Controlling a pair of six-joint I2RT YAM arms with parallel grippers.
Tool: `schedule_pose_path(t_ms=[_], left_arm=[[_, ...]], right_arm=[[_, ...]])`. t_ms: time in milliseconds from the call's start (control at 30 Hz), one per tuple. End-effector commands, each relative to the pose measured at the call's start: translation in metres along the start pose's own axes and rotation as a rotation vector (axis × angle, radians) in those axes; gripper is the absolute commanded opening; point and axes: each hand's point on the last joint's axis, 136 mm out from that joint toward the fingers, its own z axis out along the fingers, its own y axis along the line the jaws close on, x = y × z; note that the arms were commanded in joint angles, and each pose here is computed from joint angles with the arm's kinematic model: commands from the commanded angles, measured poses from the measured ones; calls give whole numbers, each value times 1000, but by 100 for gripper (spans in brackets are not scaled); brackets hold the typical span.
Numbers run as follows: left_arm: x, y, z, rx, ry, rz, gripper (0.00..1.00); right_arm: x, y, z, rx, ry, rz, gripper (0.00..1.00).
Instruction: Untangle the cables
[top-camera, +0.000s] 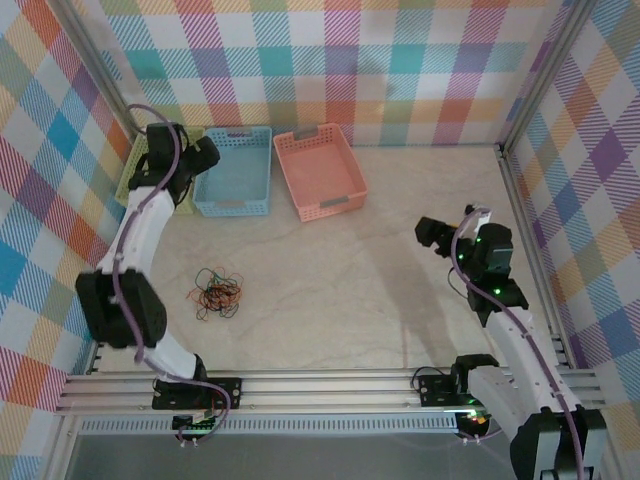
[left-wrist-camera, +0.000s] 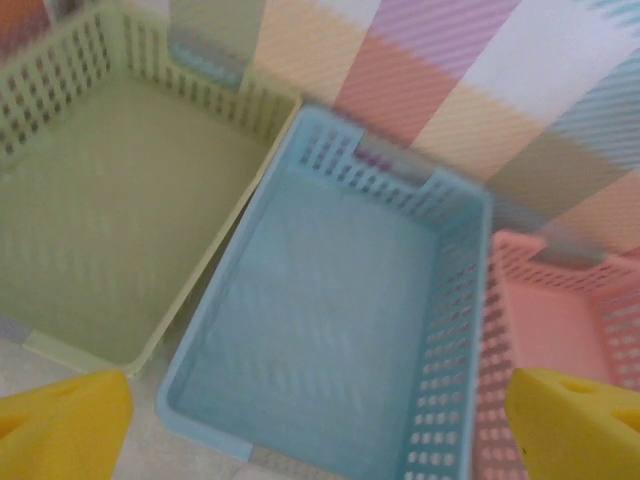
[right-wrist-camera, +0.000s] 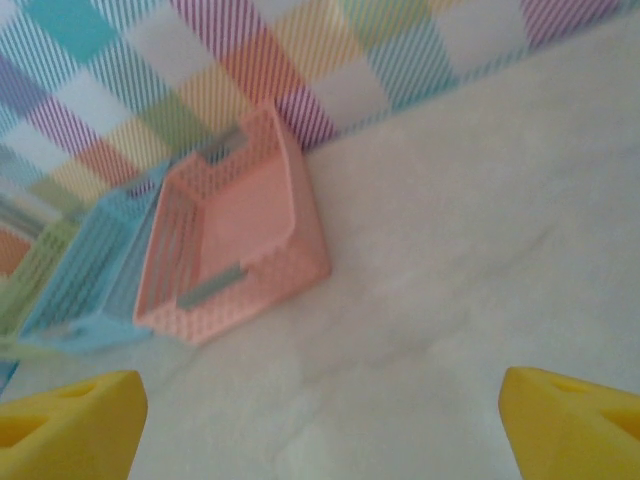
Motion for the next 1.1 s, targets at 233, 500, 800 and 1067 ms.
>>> schedule_pose_path(t_ms=[233, 500, 800, 1067], left_arm=[[26, 73, 101, -144, 394, 29, 87], [34, 69, 134, -86, 426, 17, 82], [48, 38, 145, -53, 446, 118, 80], [73, 30, 155, -96, 510, 177, 71]], right_arm=[[30, 17, 8, -70, 71, 3, 90], [36, 19, 15, -73, 91, -12, 90], [39, 18, 19, -64, 100, -23, 91], [39, 19, 16, -64, 102, -32, 90]])
